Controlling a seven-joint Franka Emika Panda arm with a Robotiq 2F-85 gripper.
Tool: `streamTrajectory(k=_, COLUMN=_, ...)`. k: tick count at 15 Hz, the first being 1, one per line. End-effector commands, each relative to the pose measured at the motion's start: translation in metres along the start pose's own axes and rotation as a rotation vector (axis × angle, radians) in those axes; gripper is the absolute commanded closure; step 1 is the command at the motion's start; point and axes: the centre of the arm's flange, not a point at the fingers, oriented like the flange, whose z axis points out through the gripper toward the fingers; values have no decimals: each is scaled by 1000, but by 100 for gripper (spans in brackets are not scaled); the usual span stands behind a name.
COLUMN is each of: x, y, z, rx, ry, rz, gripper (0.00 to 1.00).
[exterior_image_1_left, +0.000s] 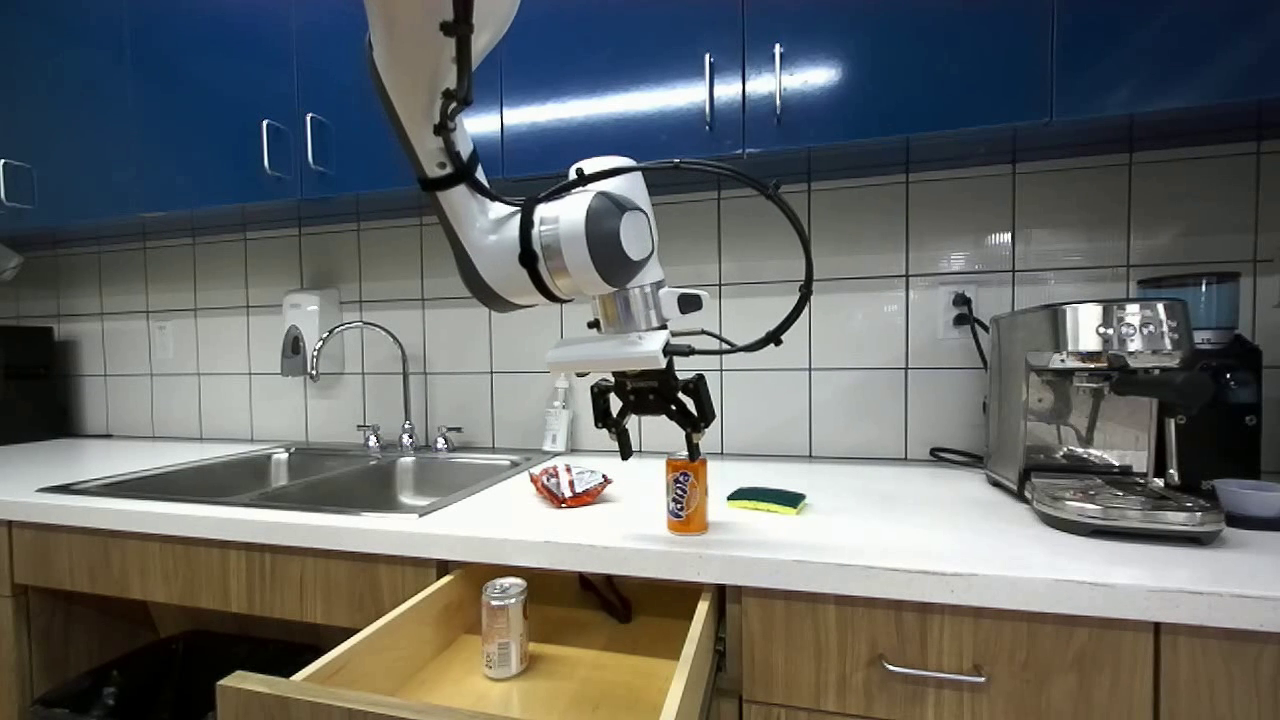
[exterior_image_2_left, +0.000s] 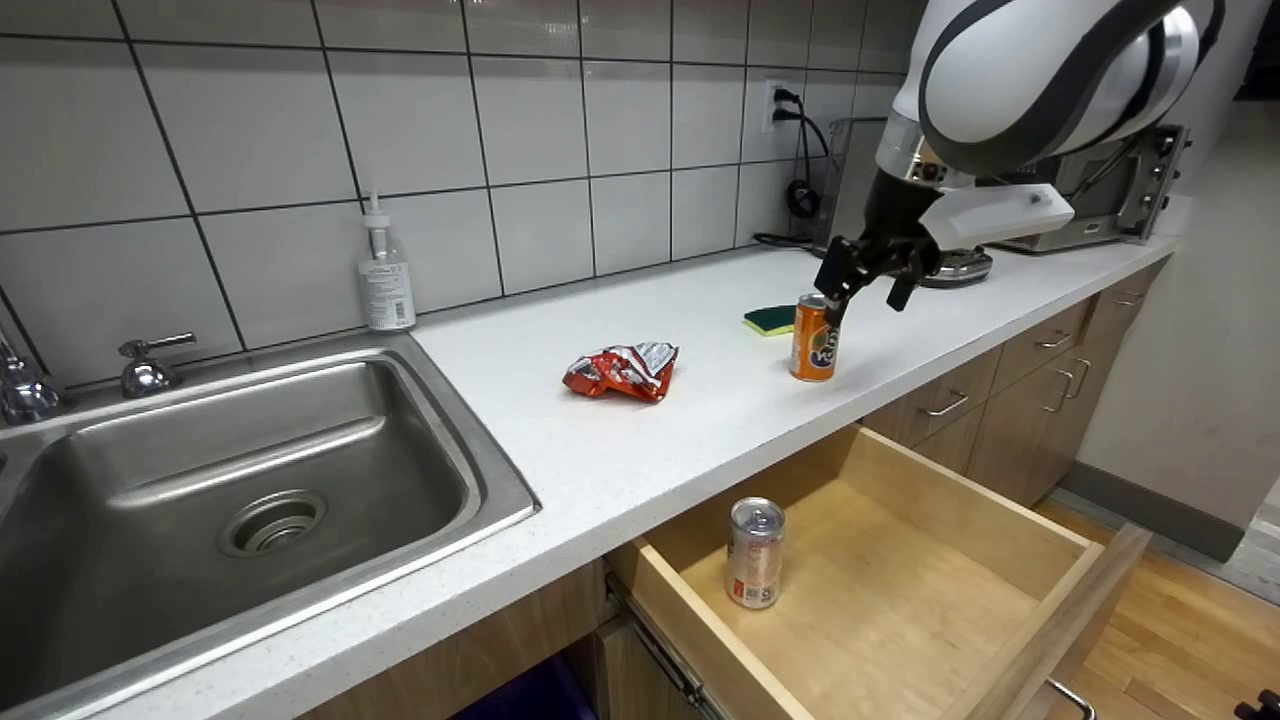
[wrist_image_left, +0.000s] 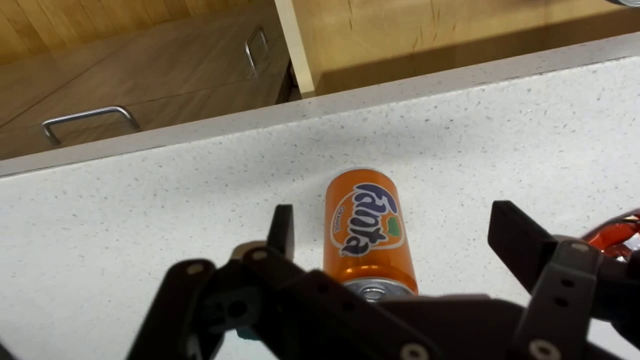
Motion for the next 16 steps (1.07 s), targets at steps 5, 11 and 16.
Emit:
streamTrajectory(k=5, x=40, y=27, z=1, rx=14, ry=-39, rz=-14, gripper=0)
streamTrajectory(k=11, x=68, y=36, z=11, rx=34, ry=-76, rz=-47, gripper=0)
streamTrajectory(k=16, x=91, y=32, z=15, rx=64, ry=-119, rz=-129, gripper=0)
